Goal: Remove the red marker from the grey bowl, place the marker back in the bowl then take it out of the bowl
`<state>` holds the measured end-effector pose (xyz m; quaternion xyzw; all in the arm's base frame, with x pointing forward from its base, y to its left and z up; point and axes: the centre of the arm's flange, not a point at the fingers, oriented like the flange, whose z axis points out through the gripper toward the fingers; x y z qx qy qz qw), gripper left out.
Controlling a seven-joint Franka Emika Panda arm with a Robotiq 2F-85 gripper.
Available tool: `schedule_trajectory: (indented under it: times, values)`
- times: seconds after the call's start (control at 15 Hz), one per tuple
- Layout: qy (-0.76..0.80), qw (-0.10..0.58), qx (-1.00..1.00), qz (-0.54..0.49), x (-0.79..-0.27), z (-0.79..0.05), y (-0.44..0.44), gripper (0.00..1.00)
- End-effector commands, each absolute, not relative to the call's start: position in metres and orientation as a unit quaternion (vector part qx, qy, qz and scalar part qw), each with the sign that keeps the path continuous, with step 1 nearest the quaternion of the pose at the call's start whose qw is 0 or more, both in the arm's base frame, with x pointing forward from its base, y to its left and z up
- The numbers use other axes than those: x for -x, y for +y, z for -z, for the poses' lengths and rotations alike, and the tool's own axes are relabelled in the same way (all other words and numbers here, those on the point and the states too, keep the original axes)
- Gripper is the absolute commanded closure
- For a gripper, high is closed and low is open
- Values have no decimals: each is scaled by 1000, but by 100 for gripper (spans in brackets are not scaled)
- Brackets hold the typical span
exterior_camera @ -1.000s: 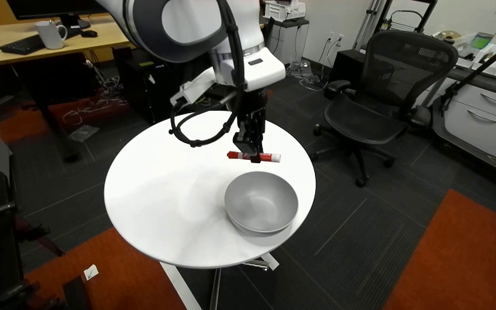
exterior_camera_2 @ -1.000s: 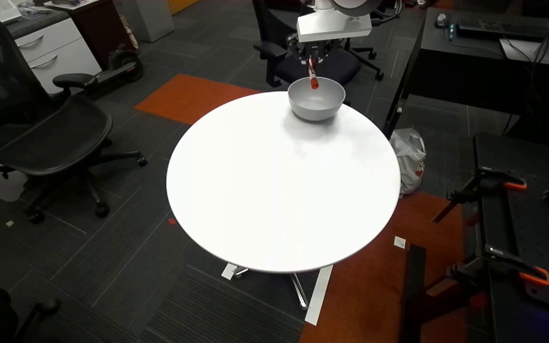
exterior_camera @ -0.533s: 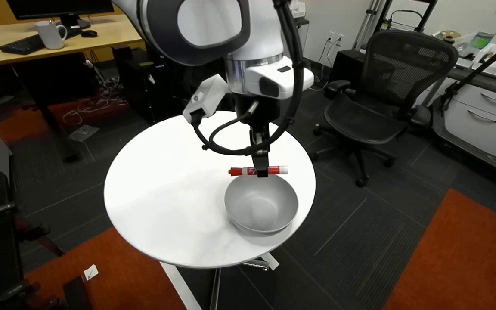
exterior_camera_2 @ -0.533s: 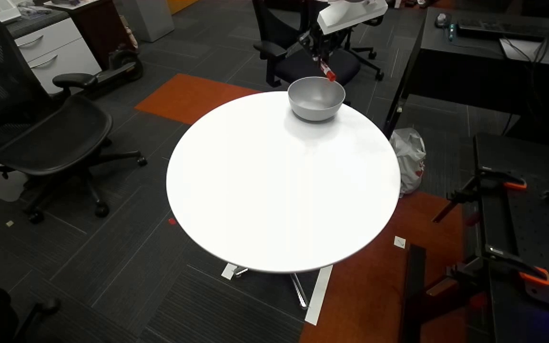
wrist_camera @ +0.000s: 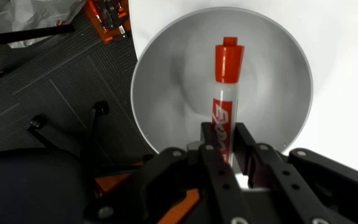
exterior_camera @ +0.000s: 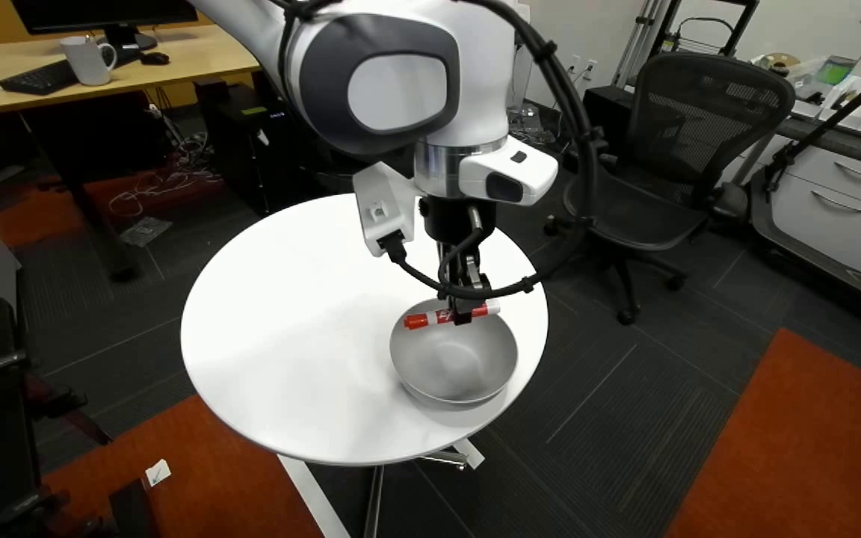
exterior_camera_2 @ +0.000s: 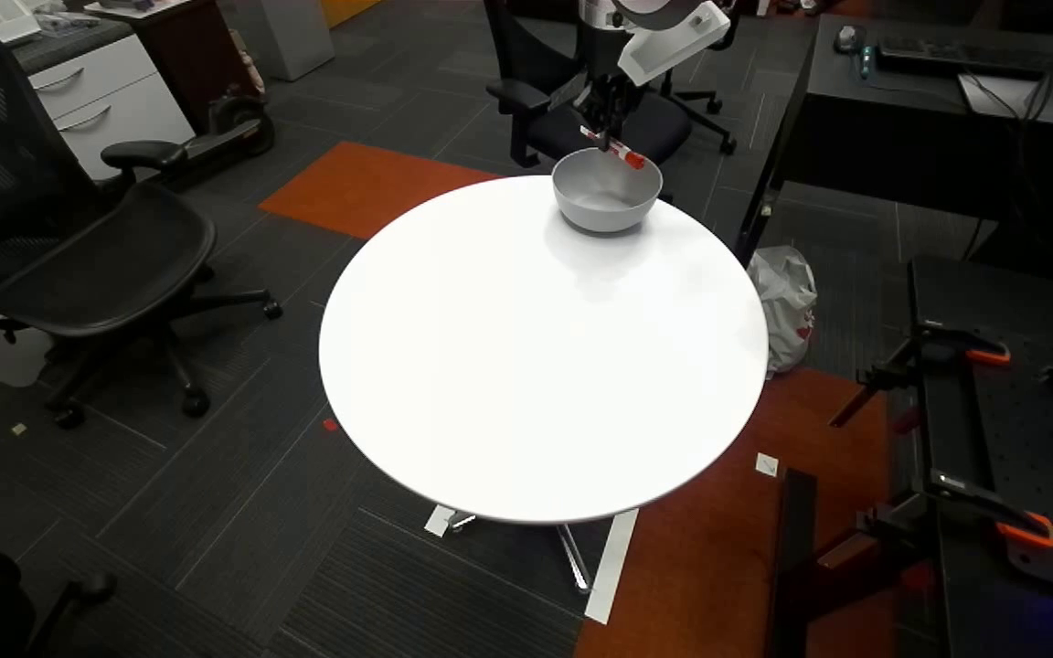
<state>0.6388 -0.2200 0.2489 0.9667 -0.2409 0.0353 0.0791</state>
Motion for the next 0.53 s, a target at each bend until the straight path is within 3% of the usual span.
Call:
schedule_trajectory:
  times: [0.0, 0.07, 0.13, 0.27, 0.47]
  values:
    - [-210, 69, -975, -17, -654, -242, -228, 95]
    - [-206, 70, -976, -15, -656, -239, -229, 95]
    - [-207, 70, -976, -12, -657, -237, -229, 55]
    - [-207, 71, -976, -8, -657, -235, -230, 48]
    - [-215, 76, -974, -7, -657, -236, -226, 25]
